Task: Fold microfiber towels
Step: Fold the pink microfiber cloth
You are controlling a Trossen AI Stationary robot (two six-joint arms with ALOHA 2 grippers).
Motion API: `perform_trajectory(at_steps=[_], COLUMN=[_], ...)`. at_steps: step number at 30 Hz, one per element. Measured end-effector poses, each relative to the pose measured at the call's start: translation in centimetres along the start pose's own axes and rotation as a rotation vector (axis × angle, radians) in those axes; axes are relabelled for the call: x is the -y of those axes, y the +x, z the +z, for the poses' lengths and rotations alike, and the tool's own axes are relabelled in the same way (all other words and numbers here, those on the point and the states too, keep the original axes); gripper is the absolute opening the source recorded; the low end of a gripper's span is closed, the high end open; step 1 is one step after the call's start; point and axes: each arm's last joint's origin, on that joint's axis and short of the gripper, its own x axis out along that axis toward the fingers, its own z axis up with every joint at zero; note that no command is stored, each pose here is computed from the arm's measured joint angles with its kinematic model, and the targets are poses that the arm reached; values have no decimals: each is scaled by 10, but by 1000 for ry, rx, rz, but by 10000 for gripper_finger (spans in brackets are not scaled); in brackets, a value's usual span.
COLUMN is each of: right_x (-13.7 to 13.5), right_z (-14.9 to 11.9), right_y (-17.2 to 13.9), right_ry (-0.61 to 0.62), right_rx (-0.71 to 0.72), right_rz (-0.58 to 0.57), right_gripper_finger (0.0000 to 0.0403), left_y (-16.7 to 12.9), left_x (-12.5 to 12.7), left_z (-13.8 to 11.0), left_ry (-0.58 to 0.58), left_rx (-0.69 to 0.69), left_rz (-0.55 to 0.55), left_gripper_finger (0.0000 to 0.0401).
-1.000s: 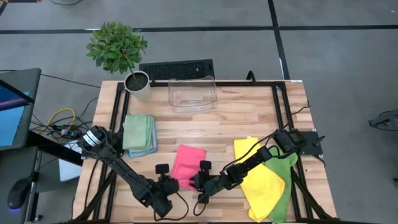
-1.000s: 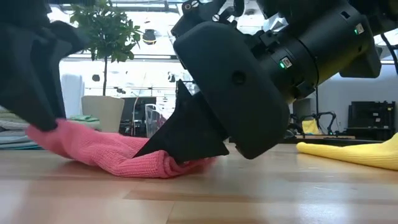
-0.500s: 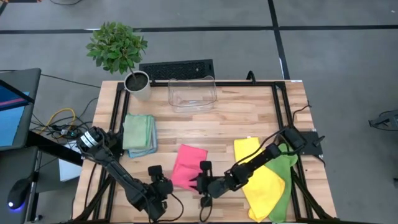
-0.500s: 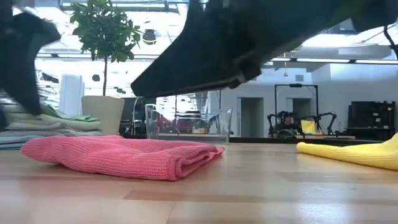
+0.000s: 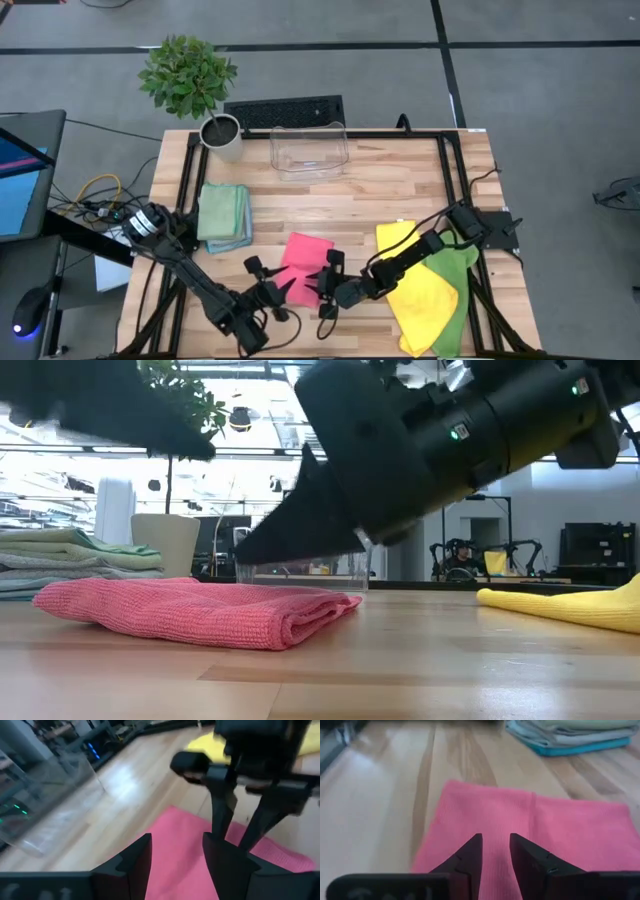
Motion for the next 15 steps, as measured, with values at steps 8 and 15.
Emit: perform_trajectory(at_steps=[8, 15], right_x=[-1, 0], right_z=[-13, -16], right_y=[8, 8], right_ry=[32, 26], right_rx=[-26, -54], right_rz=[-5, -13], right_gripper_finger=[124, 124], left_y=[48, 74], left_x=[-3, -21], left_z=[-29, -45], left_ry=[-14, -99], left_rx=[-257, -377], left_rz=[-301, -332], left_gripper_finger=[153, 138])
